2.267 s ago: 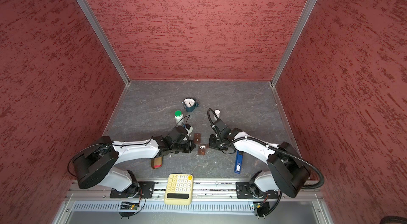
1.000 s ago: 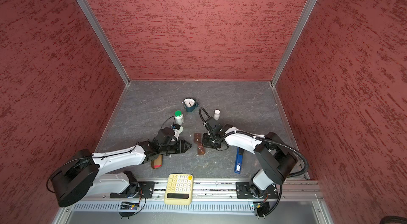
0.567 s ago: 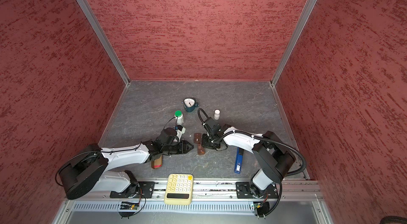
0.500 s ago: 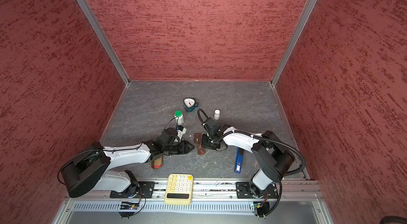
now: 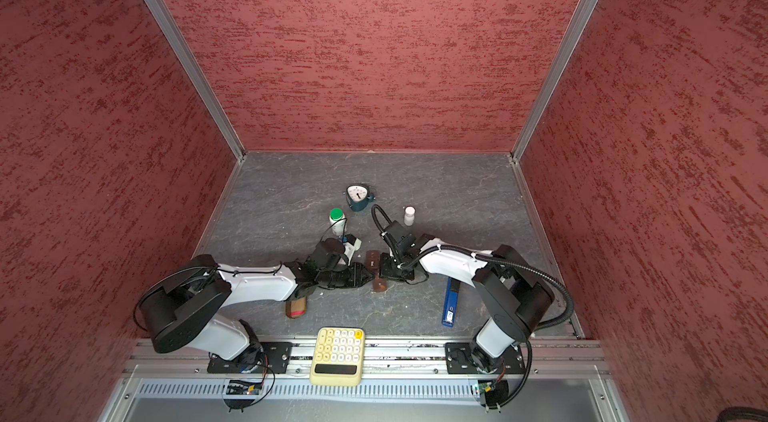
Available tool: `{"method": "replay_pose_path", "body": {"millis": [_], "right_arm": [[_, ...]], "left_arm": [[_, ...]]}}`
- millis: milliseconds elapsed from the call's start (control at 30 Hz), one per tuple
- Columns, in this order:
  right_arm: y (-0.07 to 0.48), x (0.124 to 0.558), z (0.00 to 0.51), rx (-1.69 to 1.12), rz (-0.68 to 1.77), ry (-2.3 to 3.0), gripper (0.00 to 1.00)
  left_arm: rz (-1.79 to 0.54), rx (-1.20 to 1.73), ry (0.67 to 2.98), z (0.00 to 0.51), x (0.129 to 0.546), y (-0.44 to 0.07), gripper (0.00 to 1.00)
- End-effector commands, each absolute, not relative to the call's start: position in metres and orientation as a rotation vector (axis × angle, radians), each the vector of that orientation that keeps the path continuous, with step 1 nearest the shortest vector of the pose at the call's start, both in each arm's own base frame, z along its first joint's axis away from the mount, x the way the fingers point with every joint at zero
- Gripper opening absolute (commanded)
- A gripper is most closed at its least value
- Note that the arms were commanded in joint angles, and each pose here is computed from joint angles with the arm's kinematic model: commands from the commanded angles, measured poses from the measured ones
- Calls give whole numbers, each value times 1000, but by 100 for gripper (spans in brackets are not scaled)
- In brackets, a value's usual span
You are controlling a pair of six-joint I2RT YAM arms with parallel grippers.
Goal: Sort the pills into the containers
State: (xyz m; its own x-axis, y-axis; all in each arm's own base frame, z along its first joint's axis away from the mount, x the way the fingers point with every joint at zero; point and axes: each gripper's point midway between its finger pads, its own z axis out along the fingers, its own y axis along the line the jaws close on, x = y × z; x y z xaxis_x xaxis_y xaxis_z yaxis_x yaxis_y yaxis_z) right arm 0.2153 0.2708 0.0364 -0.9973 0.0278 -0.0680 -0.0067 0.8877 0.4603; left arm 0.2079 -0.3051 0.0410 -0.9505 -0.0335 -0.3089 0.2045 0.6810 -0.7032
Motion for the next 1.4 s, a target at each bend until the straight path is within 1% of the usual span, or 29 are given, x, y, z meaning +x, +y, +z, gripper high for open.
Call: {"method": "replay_pose_path", "body": {"millis": [0,333,567,733,1033,1100,1133,1167,1267,1300,1367], "right_arm": [[275,215,35,-11,718,2990,29],[274,212,34,-27,718,3002,27],[274,210,32,-28,719,3010,26],[276,208,31,-42,725,3020,25],[278,206,27,-56,721,3030,22],[277,207,28,-51,713,3026,22],[276,208,28,-44,698,3024,24],[273,211,31,-38,672,3014,28],[264,222,44,-27,581,2967,31],[260,227,51,-21,548,2945,34],[255,234,66,-22,505,2902,35]], "left_arm": [[-1158,150,2578,43,212,-312,32],[-1143,143,2592,37,214,-312,29],[-1187,160,2633,30,206,-316,23],[-1205,157,2661,23,203,-318,23],[-1208,171,2679,21,200,-318,13],[-1207,171,2679,22,200,-318,13],[-1206,175,2678,23,200,-318,15],[-1202,174,2674,24,201,-317,17],[-1179,174,2644,35,207,-313,22],[-1166,181,2629,40,209,-311,25],[-1133,197,2592,54,215,-307,28]]}}
